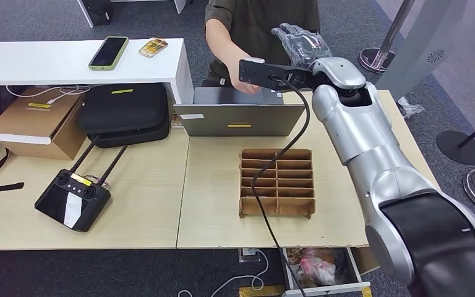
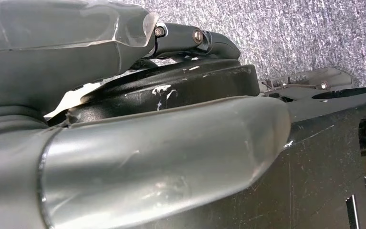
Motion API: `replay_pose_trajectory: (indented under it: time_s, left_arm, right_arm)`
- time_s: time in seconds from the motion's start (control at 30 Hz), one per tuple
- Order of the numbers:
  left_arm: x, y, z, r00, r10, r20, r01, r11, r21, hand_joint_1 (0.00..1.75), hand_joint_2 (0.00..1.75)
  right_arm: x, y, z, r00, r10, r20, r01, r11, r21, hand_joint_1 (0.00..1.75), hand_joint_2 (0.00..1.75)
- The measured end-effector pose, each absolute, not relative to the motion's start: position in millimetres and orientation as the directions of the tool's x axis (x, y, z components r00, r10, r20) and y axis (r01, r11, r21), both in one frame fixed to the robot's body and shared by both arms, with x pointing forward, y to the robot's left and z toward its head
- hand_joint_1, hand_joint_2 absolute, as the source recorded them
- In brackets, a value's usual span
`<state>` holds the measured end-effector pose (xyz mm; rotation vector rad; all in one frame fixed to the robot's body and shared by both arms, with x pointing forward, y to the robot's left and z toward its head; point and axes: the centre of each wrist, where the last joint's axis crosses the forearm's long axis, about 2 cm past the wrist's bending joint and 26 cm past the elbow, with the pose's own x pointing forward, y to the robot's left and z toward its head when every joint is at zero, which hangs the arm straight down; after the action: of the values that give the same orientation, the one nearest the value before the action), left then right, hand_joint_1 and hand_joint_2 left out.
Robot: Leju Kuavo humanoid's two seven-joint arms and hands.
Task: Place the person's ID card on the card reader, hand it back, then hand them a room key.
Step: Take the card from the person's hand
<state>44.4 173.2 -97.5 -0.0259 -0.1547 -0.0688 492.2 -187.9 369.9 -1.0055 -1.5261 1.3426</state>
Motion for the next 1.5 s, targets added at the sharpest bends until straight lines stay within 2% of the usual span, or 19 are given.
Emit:
replay_pose_trajectory:
  time_s: [1.0, 1.03, 1.07, 1.13, 1.17, 1.2, 1.5]
  left_arm:
    - [44.6, 173.3, -97.5, 0.985, -0.074, 0.158, 0.077, 0.997, -0.016, 0.00, 0.00]
    - [44.6, 173.3, -97.5, 0.985, -0.074, 0.158, 0.078, 0.997, -0.015, 0.00, 0.00]
    - [44.6, 173.3, -97.5, 0.985, -0.075, 0.158, 0.078, 0.997, -0.015, 0.00, 0.00]
    - [44.6, 173.3, -97.5, 0.985, -0.075, 0.158, 0.078, 0.997, -0.015, 0.00, 0.00]
    - [44.6, 173.3, -97.5, 0.985, -0.075, 0.158, 0.079, 0.997, -0.015, 0.00, 0.00]
    - [44.6, 173.3, -97.5, 0.985, -0.076, 0.158, 0.079, 0.997, -0.015, 0.00, 0.00]
    - [44.5, 173.2, -97.5, 0.984, -0.076, 0.158, 0.080, 0.997, -0.015, 0.00, 0.00]
  right_arm:
    - [494.9, -194.5, 365.4, -0.325, 0.942, 0.079, 0.036, 0.096, -0.995, 0.02, 1.75]
    - [494.6, -194.3, 365.1, -0.326, 0.942, 0.079, 0.039, 0.097, -0.994, 0.14, 1.75]
    - [494.3, -194.2, 364.8, -0.327, 0.942, 0.080, 0.042, 0.099, -0.994, 0.52, 1.75]
    - [493.8, -194.2, 364.2, -0.328, 0.941, 0.079, 0.046, 0.099, -0.994, 1.37, 1.75]
    - [493.5, -194.3, 364.2, -0.329, 0.941, 0.078, 0.049, 0.099, -0.994, 1.68, 1.75]
    - [493.2, -194.4, 364.3, -0.330, 0.941, 0.076, 0.052, 0.099, -0.994, 1.75, 1.75]
    - [492.4, -196.2, 363.3, -0.331, 0.942, 0.063, 0.066, 0.089, -0.994, 1.75, 1.75]
